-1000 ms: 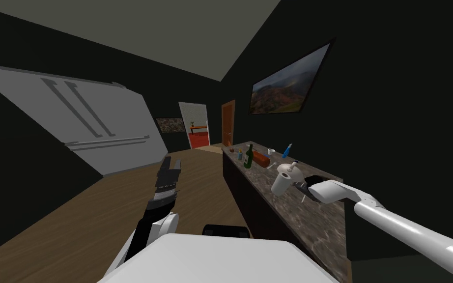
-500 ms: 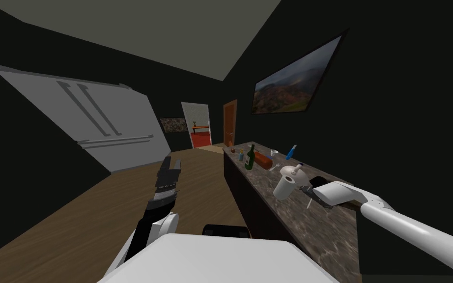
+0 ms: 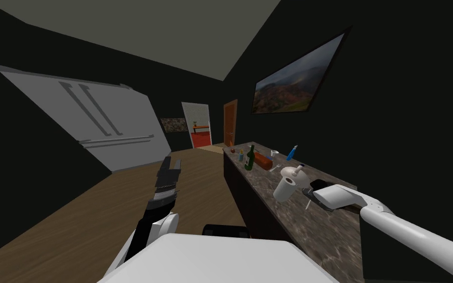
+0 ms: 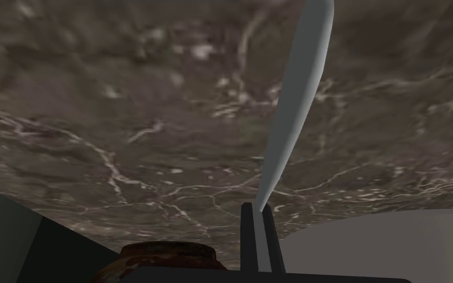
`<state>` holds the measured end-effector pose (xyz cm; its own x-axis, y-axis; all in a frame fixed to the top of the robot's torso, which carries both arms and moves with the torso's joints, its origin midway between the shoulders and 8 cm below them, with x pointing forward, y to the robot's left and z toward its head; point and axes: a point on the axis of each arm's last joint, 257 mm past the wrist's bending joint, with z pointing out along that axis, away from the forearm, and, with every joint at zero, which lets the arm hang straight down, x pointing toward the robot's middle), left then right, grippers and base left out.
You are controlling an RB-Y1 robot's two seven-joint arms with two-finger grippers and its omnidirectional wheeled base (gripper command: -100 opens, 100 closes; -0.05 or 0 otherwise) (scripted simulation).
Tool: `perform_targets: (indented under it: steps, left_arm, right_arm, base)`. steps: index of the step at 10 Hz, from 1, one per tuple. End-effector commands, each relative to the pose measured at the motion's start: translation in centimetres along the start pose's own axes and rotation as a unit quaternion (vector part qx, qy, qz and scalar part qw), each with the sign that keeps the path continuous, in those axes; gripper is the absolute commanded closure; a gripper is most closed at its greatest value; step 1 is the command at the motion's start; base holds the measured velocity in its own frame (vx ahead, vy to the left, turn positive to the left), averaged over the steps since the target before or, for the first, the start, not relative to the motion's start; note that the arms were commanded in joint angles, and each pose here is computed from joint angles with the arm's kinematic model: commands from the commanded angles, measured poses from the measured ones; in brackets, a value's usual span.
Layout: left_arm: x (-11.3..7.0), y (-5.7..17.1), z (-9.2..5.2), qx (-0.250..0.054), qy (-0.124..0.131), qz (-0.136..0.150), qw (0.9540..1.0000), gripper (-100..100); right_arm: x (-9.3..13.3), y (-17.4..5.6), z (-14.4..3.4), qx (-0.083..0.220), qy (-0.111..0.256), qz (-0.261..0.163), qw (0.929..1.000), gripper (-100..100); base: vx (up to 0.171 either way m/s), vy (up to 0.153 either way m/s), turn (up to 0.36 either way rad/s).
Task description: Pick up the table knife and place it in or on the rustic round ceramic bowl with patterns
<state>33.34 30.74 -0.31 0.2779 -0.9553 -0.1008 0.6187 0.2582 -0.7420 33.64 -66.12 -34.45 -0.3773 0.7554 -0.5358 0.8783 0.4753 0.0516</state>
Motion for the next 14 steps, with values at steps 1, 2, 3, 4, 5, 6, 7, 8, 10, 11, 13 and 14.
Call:
perform_targets:
  steps: [1, 2, 3, 4, 5, 6, 7, 8, 10, 11, 13, 14]
  left_arm:
    - [0.0, 0.0, 0.0, 0.000, 0.000, 0.000, 1.0000, 0]
    - [0.0, 0.0, 0.0, 0.000, 0.000, 0.000, 1.0000, 0]
    - [0.0, 0.0, 0.0, 0.000, 0.000, 0.000, 1.0000, 0]
    - [0.0, 0.0, 0.0, 0.000, 0.000, 0.000, 1.0000, 0]
    - [0.0, 0.0, 0.0, 0.000, 0.000, 0.000, 1.0000, 0]
    - [0.0, 0.0, 0.0, 0.000, 0.000, 0.000, 1.0000, 0]
    - [0.0, 0.0, 0.0, 0.000, 0.000, 0.000, 1.0000, 0]
    - [0.0, 0.0, 0.0, 0.000, 0.000, 0.000, 1.0000, 0]
    - [0.0, 0.0, 0.0, 0.000, 0.000, 0.000, 1.0000, 0]
    - [0.0, 0.0, 0.0, 0.000, 0.000, 0.000, 1.0000, 0]
    - [0.0, 0.0, 0.0, 0.000, 0.000, 0.000, 1.0000, 0]
    - [0.0, 0.0, 0.0, 0.000, 0.000, 0.000, 1.0000, 0]
  right_arm:
    - [0.0, 0.0, 0.0, 0.000, 0.000, 0.000, 1.0000, 100]
    - [0.0, -0.1, 0.0, 0.002, 0.000, 0.001, 1.0000, 100]
    - [0.0, -0.2, 0.0, 0.002, 0.000, 0.000, 1.0000, 100]
    - [0.0, -0.1, 0.0, 0.002, 0.000, 0.000, 1.0000, 0]
    - [-0.8, 0.9, -1.0, -0.004, 0.000, -0.002, 1.0000, 100]
    - [-0.4, 0.4, -0.5, -0.002, 0.000, -0.002, 1.0000, 100]
    - [-0.4, 0.5, -0.6, -0.003, 0.000, -0.002, 1.0000, 0]
    - [-4.0, 1.1, -1.8, -0.010, -0.024, 0.009, 0.9996, 100]
    - [-5.9, 0.8, -2.4, -0.008, -0.036, 0.017, 0.9992, 100]
    - [-7.9, 0.0, -3.0, -0.002, -0.047, 0.026, 0.9985, 100]
    - [-9.2, -0.7, -3.4, 0.003, -0.055, 0.033, 0.9979, 100]
    - [-10.5, -1.4, -3.9, 0.009, -0.062, 0.040, 0.9972, 100]
  base:
    - [0.000, 0.000, 0.000]
    - [0.000, 0.000, 0.000]
    - [0.000, 0.000, 0.000]
    - [0.000, 0.000, 0.000]
    - [-0.031, 0.032, -0.048]
    - [-0.019, 0.021, -0.011]
    - [0.000, 0.000, 0.000]
    - [-0.050, 0.053, -0.032]
    - [-0.091, 0.070, 0.001]
    - [-0.146, 0.022, 0.095]
    - [-0.086, -0.012, 0.056]
    - [-0.067, -0.033, 0.142]
